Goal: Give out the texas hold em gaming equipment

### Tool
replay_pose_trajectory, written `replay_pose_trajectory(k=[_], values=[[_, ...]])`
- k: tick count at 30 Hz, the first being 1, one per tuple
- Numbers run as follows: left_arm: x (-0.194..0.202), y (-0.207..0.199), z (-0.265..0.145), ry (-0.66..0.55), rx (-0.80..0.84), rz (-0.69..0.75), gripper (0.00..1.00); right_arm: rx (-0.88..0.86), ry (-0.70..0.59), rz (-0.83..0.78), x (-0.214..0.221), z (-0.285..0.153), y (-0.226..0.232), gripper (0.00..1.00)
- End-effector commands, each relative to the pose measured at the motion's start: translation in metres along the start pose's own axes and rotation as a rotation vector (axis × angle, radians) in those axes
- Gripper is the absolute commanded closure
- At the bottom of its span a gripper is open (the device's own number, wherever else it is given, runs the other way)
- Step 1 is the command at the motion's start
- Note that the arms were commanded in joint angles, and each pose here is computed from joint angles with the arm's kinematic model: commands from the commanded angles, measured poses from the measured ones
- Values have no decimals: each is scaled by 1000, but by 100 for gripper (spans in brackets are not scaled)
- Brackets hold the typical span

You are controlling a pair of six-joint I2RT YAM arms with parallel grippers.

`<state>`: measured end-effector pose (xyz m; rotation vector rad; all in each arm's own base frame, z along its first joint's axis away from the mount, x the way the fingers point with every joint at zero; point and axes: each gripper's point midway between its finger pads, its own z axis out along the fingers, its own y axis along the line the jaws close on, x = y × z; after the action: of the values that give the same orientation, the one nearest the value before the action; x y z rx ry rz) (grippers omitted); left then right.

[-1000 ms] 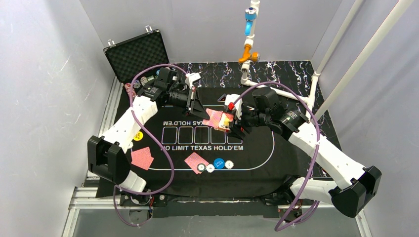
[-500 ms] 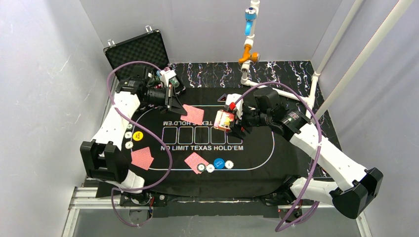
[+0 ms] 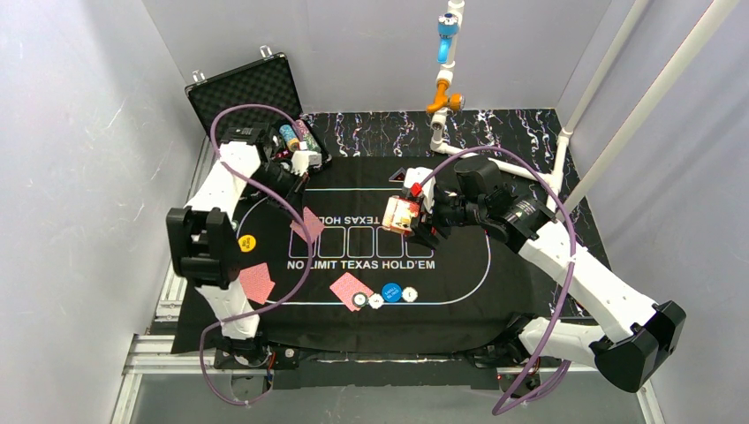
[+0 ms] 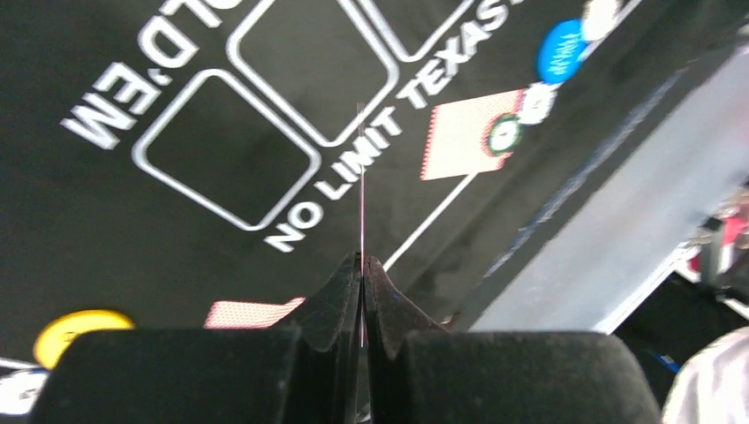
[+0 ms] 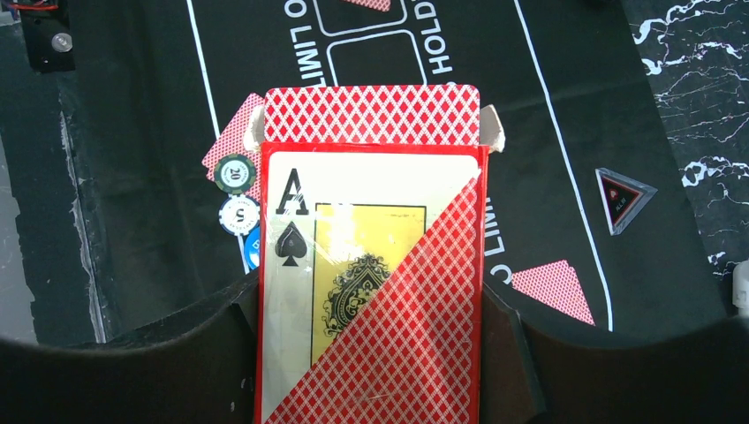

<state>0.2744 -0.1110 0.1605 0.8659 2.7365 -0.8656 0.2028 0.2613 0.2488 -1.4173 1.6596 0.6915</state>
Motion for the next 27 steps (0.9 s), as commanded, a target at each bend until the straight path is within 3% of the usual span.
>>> replay_pose_trajectory(k=[1, 8, 14, 21, 27], values=[[-3, 47, -12, 103, -168, 179, 100, 16, -77, -56, -23, -6, -2, 99], [-45, 95, -27, 125, -405, 430, 100, -9, -68, -49, -20, -5, 2, 99], [-58, 120, -15, 147, -516, 645, 100, -9, -65, -56, -21, -6, 1, 99], [-55, 120, 11, 123, -622, 862, 100, -7, -53, -68, -23, -7, -1, 99], [-6, 96, 38, 137, -549, 945, 100, 0, -30, -81, -20, -10, -2, 99]])
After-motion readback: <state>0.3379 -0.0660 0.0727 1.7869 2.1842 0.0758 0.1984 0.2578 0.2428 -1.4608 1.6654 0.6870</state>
